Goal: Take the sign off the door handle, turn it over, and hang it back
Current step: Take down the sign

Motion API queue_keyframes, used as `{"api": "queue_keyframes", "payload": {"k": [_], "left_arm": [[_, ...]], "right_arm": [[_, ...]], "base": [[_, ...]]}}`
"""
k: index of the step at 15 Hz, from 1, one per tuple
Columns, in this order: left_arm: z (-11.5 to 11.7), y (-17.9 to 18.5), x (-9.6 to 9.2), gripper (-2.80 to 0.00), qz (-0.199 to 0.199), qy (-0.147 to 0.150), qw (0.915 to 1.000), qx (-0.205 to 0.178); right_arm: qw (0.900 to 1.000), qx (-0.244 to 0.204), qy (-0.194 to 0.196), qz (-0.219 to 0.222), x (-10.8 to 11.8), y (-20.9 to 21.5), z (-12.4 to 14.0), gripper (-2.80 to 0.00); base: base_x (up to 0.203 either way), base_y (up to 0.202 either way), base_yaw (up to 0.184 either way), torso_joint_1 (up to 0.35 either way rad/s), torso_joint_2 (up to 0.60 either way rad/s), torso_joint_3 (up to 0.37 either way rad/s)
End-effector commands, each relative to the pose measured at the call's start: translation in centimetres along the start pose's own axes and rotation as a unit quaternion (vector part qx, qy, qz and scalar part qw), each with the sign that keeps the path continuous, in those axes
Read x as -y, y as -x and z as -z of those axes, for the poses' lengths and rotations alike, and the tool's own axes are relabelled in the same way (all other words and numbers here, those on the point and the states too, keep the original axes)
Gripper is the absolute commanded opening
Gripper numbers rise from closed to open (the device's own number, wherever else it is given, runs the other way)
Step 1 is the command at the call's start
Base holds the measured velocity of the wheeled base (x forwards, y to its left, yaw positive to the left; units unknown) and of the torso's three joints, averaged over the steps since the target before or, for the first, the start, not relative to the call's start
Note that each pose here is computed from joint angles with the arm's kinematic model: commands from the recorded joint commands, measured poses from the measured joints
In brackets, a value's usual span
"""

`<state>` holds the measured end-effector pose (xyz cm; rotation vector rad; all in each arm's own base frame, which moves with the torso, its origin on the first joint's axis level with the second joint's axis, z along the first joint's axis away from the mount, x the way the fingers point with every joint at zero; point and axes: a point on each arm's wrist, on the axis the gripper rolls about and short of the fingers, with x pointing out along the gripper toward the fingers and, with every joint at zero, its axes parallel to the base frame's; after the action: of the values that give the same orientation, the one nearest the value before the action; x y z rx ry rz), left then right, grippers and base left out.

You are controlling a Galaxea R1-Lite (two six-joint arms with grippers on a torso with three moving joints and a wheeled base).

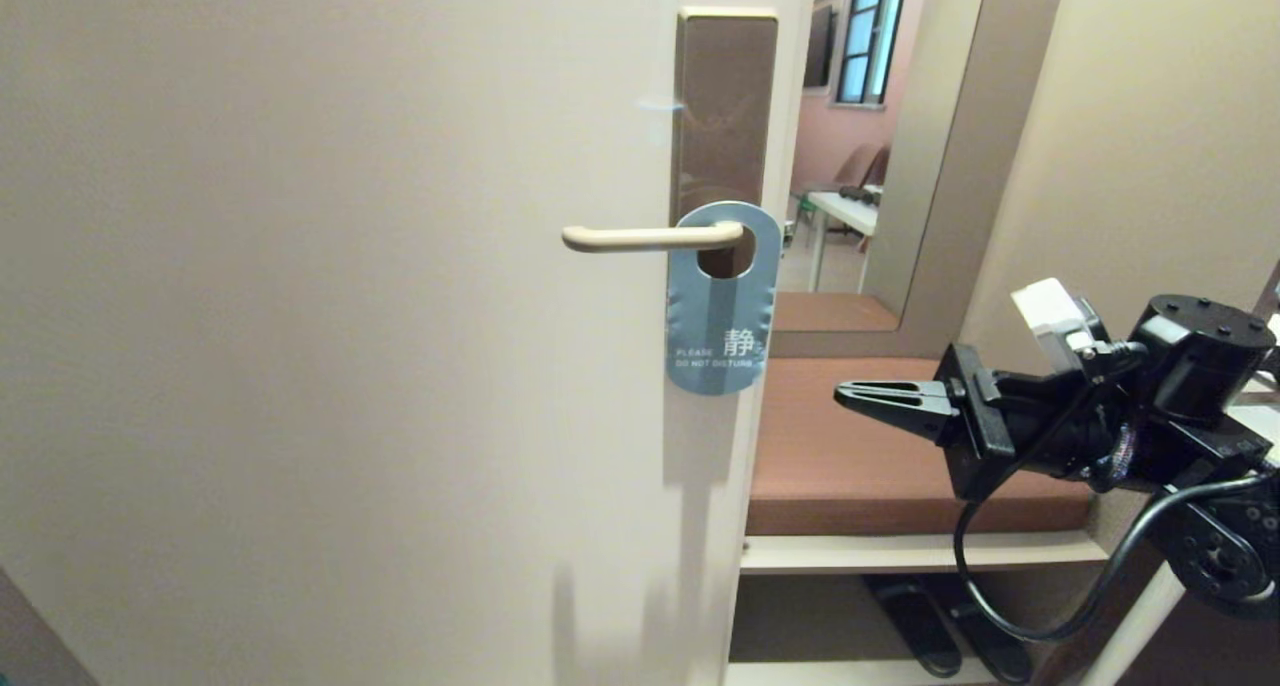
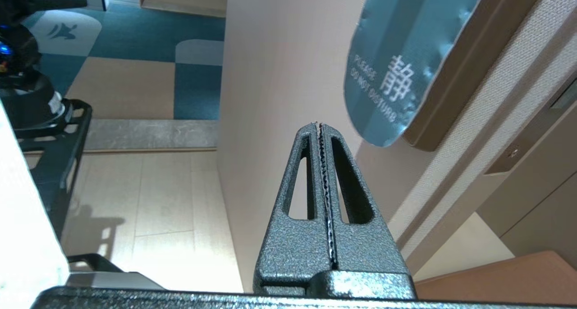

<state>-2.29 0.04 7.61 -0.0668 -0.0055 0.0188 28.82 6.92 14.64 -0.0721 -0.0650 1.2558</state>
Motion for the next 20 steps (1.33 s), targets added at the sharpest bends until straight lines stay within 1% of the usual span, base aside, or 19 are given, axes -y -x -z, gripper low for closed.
{"api": "queue_keyframes", "payload": {"k": [1, 4, 5, 6, 9, 11, 12, 20], "left_arm": [[0.0, 0.0, 0.0, -2.80, -0.001, 0.000, 1.0000, 0.000], [0.0, 0.0, 0.0, -2.80, -0.001, 0.000, 1.0000, 0.000], [0.0, 0.0, 0.0, -2.80, 0.000, 0.000, 1.0000, 0.001], [0.0, 0.0, 0.0, -2.80, 0.000, 0.000, 1.0000, 0.001], [0.0, 0.0, 0.0, -2.80, 0.000, 0.000, 1.0000, 0.000], [0.0, 0.0, 0.0, -2.80, 0.000, 0.000, 1.0000, 0.001], [0.0, 0.0, 0.0, -2.80, 0.000, 0.000, 1.0000, 0.001], [0.0, 0.0, 0.0, -2.80, 0.000, 0.000, 1.0000, 0.000]], "right_arm": [[1.000, 0.003, 0.005, -0.003, 1.0, -0.5, 0.3, -2.80], [1.000, 0.005, 0.008, -0.003, 1.7, -0.9, 0.4, -2.80], [1.000, 0.003, 0.005, -0.003, 1.8, -1.0, 0.6, -1.55], [1.000, 0.003, 0.004, -0.003, 1.8, -1.0, 0.7, 0.00], [1.000, 0.002, 0.002, -0.005, 2.3, -1.3, 1.0, 0.00], [1.000, 0.007, 0.008, -0.010, 2.8, -1.7, 0.8, 0.00], [1.000, 0.008, 0.004, -0.013, 2.9, -2.0, 0.8, 0.00], [0.999, 0.008, -0.001, -0.049, 2.2, -3.0, 1.0, 0.00]], "base": [[0.000, 0.000, 0.000, 0.000, 0.00, 0.000], [0.000, 0.000, 0.000, 0.000, 0.00, 0.000], [0.000, 0.000, 0.000, 0.000, 0.00, 0.000], [0.000, 0.000, 0.000, 0.000, 0.00, 0.000], [0.000, 0.000, 0.000, 0.000, 0.00, 0.000], [0.000, 0.000, 0.000, 0.000, 0.00, 0.000], [0.000, 0.000, 0.000, 0.000, 0.00, 0.000], [0.000, 0.000, 0.000, 0.000, 0.00, 0.000]]}}
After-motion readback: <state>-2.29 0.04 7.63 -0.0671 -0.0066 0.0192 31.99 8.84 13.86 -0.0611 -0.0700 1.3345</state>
